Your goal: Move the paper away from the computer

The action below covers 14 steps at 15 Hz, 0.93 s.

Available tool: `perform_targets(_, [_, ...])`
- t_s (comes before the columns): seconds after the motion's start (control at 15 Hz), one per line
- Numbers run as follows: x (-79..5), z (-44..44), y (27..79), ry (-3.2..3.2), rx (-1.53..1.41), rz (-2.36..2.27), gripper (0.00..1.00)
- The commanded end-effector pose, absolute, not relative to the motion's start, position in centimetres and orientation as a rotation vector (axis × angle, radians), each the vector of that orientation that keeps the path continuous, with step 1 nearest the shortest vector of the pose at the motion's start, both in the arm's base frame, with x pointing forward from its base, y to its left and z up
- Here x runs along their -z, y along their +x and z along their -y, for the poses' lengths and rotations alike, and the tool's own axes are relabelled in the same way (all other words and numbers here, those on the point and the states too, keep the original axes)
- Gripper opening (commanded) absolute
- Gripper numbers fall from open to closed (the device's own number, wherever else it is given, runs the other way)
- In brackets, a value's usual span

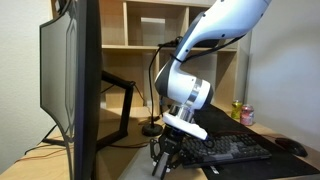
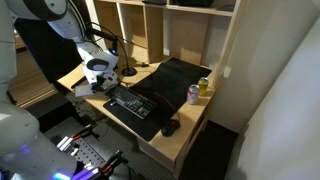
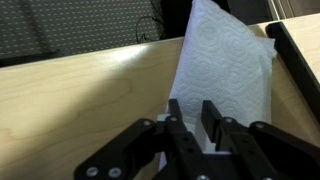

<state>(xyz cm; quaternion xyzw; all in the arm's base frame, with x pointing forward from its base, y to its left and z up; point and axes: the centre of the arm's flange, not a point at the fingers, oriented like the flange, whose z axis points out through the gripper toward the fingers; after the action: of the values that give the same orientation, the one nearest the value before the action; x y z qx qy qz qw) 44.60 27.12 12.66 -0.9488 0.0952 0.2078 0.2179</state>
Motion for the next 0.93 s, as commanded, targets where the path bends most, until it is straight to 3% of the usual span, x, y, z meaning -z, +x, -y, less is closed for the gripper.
perform_targets(0.0, [-12.3, -27.2, 44.7, -2.694, -0.578, -0.297, 0.03])
perform_targets(0.07, [-12.3, -27.2, 44.7, -2.703, -0.589, -0.304, 0.43])
perform_targets(0.2, [-12.4, -27.2, 44.6, -2.713, -0.628, -0.309, 0.39])
perform_targets(0.73, [-12.7, -28.2, 43.2, -2.59, -0.841, -0.154, 0.93])
perform_targets(0.87, [-12.8, -28.3, 42.8, -2.563, -0.9, -0.131, 1.0])
